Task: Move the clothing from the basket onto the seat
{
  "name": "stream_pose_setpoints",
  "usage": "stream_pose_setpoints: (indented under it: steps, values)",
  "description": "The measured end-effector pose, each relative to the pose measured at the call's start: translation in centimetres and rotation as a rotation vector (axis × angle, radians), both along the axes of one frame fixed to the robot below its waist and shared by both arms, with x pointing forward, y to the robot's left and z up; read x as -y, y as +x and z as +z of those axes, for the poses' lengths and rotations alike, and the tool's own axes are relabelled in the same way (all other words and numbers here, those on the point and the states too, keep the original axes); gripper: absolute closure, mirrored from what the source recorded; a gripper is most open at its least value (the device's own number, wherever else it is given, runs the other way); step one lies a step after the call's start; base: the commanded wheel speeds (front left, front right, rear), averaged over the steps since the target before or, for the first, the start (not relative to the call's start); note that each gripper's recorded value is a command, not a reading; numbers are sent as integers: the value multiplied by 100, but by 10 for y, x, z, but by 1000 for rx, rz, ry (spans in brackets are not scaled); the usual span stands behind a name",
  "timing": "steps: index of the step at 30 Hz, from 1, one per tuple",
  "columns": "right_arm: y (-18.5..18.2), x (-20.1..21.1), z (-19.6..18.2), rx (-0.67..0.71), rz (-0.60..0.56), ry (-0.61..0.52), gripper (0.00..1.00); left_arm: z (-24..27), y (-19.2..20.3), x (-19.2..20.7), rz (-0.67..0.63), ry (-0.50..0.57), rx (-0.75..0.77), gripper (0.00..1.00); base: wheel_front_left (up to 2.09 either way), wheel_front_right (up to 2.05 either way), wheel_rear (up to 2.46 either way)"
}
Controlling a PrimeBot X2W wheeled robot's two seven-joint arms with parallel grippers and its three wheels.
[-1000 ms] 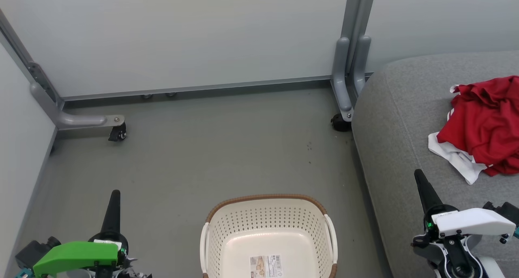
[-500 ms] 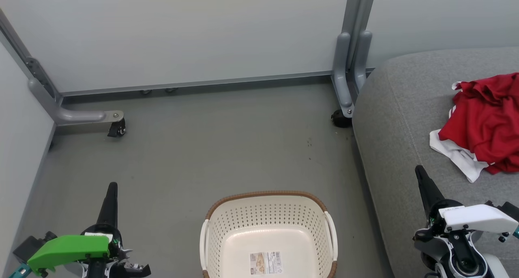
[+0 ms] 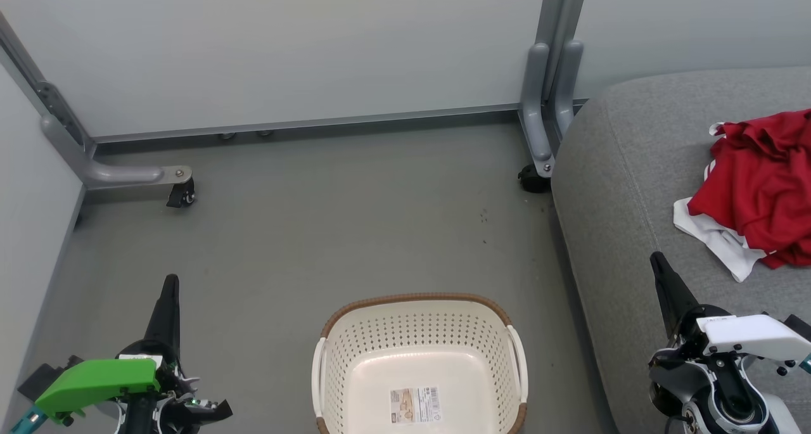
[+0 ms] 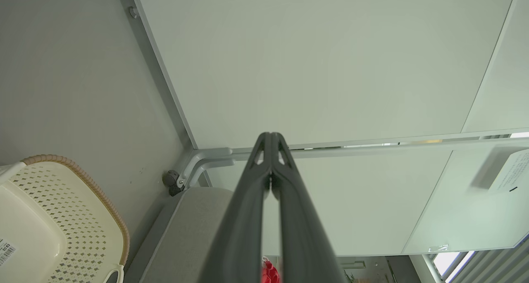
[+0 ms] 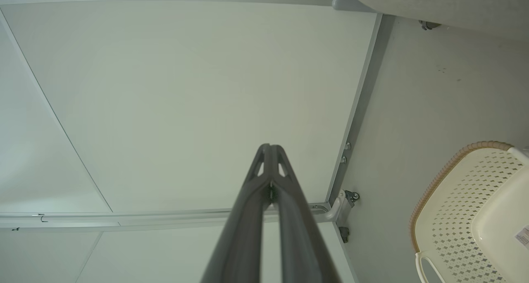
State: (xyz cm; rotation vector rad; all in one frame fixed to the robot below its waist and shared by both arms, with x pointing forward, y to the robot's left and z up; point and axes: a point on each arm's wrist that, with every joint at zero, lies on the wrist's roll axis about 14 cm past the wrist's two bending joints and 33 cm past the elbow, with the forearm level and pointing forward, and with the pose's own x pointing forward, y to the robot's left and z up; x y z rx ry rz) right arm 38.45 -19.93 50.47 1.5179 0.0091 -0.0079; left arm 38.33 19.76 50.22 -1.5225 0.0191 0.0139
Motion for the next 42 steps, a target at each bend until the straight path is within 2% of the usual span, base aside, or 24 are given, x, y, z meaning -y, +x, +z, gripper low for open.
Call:
stream_pose_setpoints:
  steps: [8,42]
  values:
    - [3,1,0,2,-2,54,100,1,3,-2,3,-49,5,100,0,0,0]
    - [4,1,1,5,-1,56,100,1,4,-3,4,-52,8,100,0,0,0]
